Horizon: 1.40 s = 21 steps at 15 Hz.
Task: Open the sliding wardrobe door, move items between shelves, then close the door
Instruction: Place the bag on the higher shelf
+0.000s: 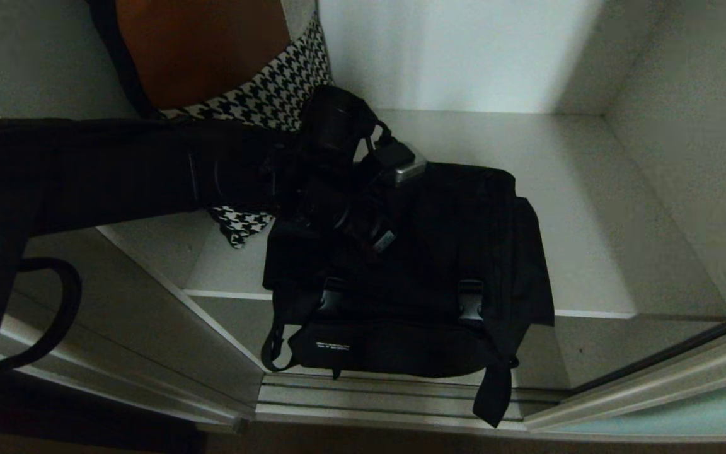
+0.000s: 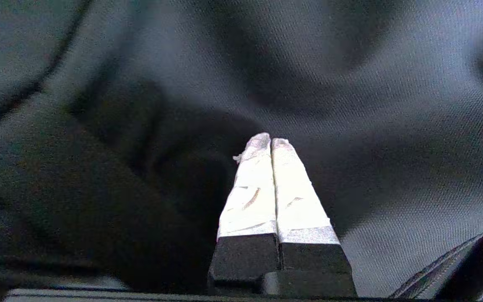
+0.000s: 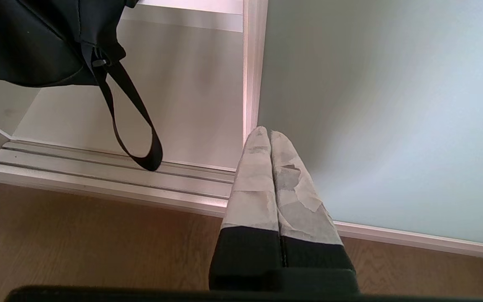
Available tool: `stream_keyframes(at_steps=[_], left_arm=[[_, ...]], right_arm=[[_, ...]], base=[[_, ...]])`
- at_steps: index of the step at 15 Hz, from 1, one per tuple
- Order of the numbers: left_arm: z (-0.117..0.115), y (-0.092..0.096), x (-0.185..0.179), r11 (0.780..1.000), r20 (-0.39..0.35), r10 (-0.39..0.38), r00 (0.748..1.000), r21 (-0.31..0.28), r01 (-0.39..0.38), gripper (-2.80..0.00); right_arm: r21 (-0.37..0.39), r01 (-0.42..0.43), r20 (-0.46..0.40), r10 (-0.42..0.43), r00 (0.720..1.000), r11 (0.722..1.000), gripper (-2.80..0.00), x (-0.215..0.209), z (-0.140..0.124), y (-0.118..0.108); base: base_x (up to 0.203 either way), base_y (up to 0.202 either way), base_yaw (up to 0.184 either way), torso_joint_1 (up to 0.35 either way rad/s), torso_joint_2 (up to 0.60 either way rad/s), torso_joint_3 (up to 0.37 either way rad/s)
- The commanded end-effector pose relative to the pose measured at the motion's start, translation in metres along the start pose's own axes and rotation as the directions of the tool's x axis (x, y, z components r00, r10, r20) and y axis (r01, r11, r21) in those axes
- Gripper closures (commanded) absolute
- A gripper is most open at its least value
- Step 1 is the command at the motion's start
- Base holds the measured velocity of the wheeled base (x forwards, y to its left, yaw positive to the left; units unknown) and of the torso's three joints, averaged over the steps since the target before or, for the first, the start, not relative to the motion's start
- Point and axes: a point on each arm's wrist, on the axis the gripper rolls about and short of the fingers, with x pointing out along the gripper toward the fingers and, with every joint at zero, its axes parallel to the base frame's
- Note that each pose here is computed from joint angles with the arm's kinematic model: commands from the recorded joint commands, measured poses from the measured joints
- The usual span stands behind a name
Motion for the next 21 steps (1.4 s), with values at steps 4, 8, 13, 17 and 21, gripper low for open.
stream_keyframes(at_steps=[4,8,13,17,21], left_arm=[[0.027,0.011,-0.040,0.995,0.159,0.081,0.984,-0.063,-0.072,0.00],[0.013,0.003,-0.033,0.980,0.042,0.002,0.999,-0.197,0.006,0.00],[-0.001,-0.007,-0.007,0.957,-0.039,-0.099,0.994,-0.279,0.084,0.00],[-0.008,-0.004,0.039,0.931,-0.037,0.063,0.997,-0.358,-0.072,0.00],[-0.010,0.003,0.070,0.893,0.036,0.227,0.973,-0.406,-0.194,0.00]], right_arm=[[0.000,-0.001,0.001,0.001,1.000,1.000,0.00,0.000,0.000,0.000],[0.000,-0.001,0.001,0.001,1.000,1.000,0.00,0.000,0.000,0.000],[0.000,-0.001,0.001,0.001,1.000,1.000,0.00,0.000,0.000,0.000],[0.000,-0.001,0.001,0.001,1.000,1.000,0.00,0.000,0.000,0.000],[0.000,-0.001,0.001,0.001,1.000,1.000,0.00,0.000,0.000,0.000]], base=[[0.000,0.000,0.000,0.000,0.00,0.000],[0.000,0.000,0.000,0.000,0.00,0.000],[0.000,0.000,0.000,0.000,0.00,0.000],[0.000,0.000,0.000,0.000,0.00,0.000],[0.000,0.000,0.000,0.000,0.00,0.000]])
